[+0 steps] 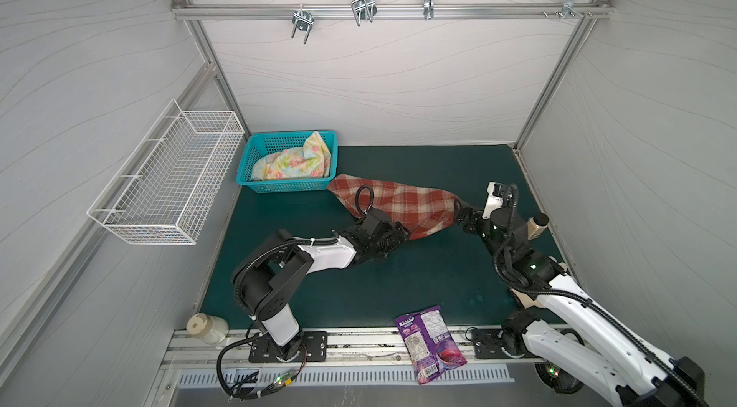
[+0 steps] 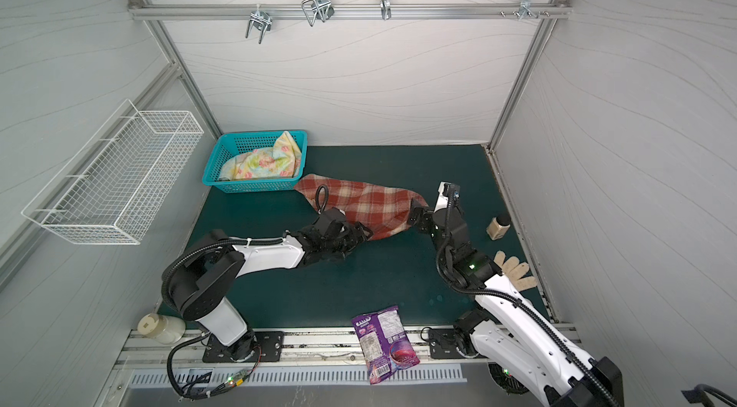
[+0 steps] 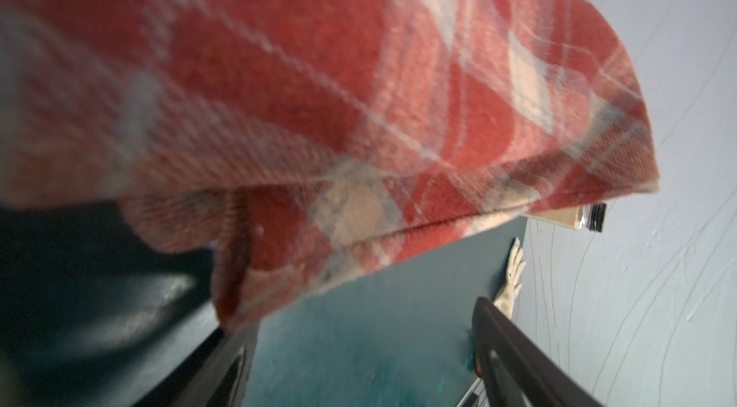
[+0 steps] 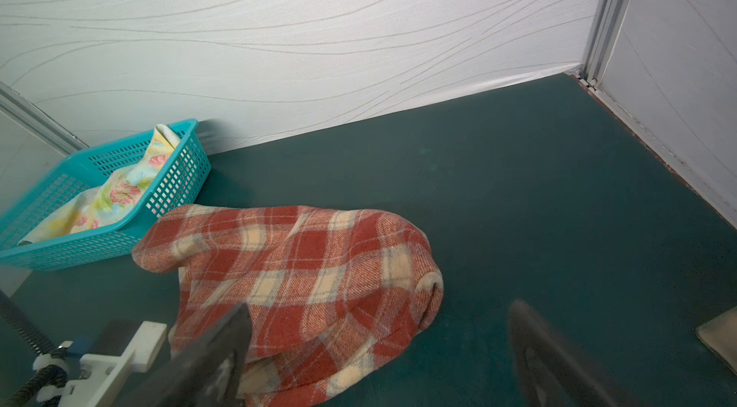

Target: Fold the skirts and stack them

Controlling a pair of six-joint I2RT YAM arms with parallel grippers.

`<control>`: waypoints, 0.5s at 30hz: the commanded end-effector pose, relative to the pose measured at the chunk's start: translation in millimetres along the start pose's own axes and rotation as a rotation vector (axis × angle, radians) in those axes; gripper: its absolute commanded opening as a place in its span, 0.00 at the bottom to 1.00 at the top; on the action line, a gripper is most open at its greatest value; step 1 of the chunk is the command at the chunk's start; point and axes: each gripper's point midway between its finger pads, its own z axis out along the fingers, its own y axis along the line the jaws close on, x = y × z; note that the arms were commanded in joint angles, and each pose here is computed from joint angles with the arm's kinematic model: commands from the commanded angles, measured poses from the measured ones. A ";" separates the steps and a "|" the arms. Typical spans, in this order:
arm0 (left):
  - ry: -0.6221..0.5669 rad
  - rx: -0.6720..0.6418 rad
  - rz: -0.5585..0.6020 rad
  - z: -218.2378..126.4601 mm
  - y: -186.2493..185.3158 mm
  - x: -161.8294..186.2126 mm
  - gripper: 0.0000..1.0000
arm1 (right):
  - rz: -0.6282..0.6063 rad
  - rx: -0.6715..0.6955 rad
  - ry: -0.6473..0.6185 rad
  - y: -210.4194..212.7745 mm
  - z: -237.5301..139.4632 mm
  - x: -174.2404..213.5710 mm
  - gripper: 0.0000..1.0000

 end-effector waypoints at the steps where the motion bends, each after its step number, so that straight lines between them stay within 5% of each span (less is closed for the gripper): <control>1: -0.031 0.059 -0.030 8.3 -15.1 -11.7 0.82 | 0.011 -0.005 -0.037 -1.6 -4.1 -7.8 0.99; 9: -0.049 0.054 -0.073 16.5 -4.5 -22.4 0.70 | 0.008 -0.006 -0.032 -3.7 -3.1 -2.6 0.99; 15: -0.055 0.054 -0.078 17.7 -4.7 -29.5 0.48 | 0.012 -0.013 -0.026 -3.5 -2.1 1.5 0.99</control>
